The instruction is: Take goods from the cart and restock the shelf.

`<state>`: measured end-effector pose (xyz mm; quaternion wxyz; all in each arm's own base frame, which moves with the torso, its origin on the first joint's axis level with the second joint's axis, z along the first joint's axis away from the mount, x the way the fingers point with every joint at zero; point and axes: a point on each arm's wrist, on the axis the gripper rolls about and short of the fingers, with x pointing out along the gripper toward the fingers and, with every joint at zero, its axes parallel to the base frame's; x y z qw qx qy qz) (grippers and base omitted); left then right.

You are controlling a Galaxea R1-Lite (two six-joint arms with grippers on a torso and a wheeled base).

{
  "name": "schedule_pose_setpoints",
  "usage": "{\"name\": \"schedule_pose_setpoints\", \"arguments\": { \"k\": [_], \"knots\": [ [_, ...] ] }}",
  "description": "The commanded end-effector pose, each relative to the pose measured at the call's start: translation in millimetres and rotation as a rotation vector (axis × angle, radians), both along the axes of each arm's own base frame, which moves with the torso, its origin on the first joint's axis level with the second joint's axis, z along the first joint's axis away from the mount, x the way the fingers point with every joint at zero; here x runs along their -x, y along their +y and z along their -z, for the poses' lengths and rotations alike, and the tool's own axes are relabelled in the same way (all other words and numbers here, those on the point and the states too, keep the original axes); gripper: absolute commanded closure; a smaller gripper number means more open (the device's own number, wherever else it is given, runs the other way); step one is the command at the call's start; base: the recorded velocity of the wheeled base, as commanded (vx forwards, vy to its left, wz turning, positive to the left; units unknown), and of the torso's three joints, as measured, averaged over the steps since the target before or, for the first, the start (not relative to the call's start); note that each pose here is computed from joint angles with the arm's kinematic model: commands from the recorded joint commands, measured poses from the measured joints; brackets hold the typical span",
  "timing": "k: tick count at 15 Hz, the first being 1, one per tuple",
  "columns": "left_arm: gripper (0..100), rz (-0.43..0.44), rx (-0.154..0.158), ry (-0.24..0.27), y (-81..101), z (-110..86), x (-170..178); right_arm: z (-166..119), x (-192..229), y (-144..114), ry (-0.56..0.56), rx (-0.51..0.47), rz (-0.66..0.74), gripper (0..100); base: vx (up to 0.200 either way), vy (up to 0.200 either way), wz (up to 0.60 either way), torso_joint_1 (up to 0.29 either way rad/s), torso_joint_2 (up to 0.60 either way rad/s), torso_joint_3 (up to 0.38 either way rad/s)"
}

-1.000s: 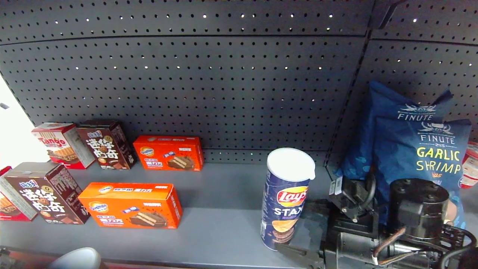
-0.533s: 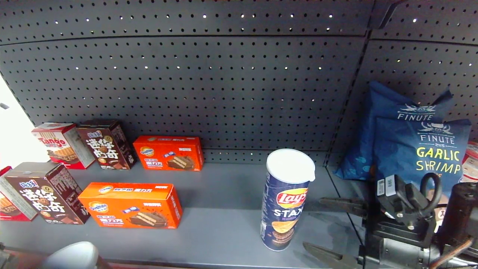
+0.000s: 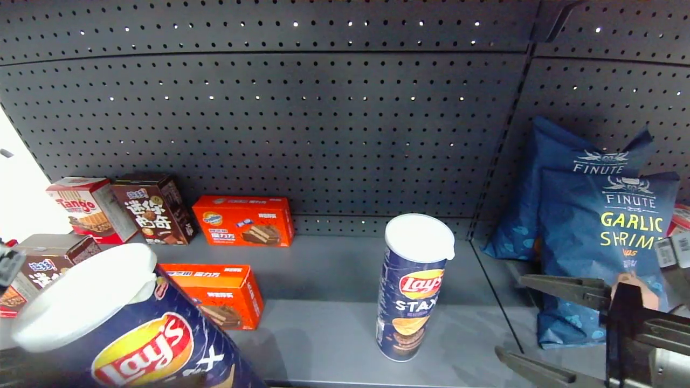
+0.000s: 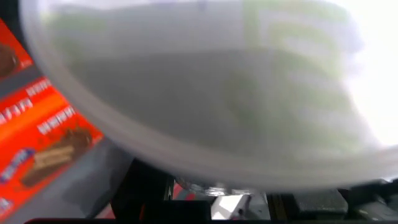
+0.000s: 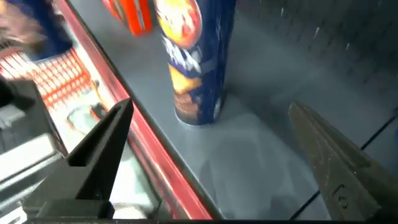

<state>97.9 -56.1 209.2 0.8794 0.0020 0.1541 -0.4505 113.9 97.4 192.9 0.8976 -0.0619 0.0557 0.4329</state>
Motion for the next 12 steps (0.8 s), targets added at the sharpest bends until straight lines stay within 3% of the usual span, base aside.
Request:
{"name": "schedule_pose_setpoints", "arguments": {
  "k": [1,5,6,7,12],
  "knots": [
    [100,0.011,-0.018,0.018,-11.6,-10.1,-24.3,-18.4,14.9,-8.2,-0.071,-0.056,-0.009,0,0.0,0.0,0.0,0.0,0.0,0.0],
    [100,0.035,-0.045,-0.003,-27.8,-22.6,-53.6,-35.9,17.4,-7.2,-0.118,-0.093,0.012,0,0.0,0.0,0.0,0.0,0.0,0.0],
    [100,0.05,-0.115,-0.061,-37.4,-22.8,-76.1,-39.0,18.8,-9.1,-0.13,-0.102,0.02,0,0.0,0.0,0.0,0.0,0.0,0.0],
    [100,0.055,-0.13,-0.061,-41.9,-21.4,-85.7,-37.6,19.2,-10.0,-0.128,-0.1,0.023,0,0.0,0.0,0.0,0.0,0.0,0.0],
    [100,0.061,-0.139,-0.044,-59.3,-25.5,-120.5,-32.5,20.0,-11.4,-0.117,-0.092,0.026,0,0.0,0.0,0.0,0.0,0.0,0.0]
  ]
}}
